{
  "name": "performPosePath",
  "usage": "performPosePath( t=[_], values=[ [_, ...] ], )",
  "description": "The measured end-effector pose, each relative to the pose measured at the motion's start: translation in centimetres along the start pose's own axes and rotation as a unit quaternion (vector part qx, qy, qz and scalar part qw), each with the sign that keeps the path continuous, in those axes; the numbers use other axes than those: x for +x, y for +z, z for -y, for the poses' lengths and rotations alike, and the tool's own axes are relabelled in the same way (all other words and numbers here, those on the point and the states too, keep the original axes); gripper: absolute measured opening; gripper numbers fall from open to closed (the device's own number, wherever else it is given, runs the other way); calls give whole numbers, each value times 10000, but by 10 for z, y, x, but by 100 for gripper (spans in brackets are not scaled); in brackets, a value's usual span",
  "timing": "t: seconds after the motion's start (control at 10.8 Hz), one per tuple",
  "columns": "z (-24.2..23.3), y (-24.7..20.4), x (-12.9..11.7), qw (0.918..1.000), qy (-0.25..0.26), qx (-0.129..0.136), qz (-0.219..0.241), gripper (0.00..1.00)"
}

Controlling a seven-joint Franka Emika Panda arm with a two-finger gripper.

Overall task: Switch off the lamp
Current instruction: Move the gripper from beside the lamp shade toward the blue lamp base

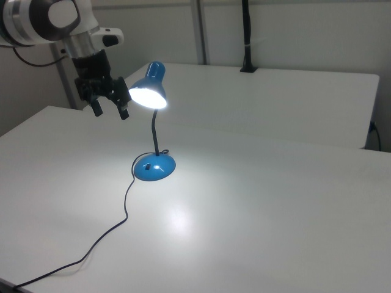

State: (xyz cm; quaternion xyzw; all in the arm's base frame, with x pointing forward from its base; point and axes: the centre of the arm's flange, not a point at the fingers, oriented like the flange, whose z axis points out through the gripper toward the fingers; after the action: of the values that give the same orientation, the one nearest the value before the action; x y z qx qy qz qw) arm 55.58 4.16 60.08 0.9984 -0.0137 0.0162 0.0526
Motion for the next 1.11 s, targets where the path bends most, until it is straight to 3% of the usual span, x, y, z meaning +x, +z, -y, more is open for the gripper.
performPosePath(
  t=[0.18, 0.28, 0.55, 0.83, 1.11],
  values=[
    [0, 1, 0, 10000, -1, -1, 8, 100],
    [0, 1, 1, 10000, -2, -1, 13, 94],
    [1, 3, 1, 10000, -6, -1, 22, 44],
    [3, 5, 2, 10000, -45, -1, 45, 1],
    [8, 11, 4, 9999, -120, -1, 67, 1]
  ],
)
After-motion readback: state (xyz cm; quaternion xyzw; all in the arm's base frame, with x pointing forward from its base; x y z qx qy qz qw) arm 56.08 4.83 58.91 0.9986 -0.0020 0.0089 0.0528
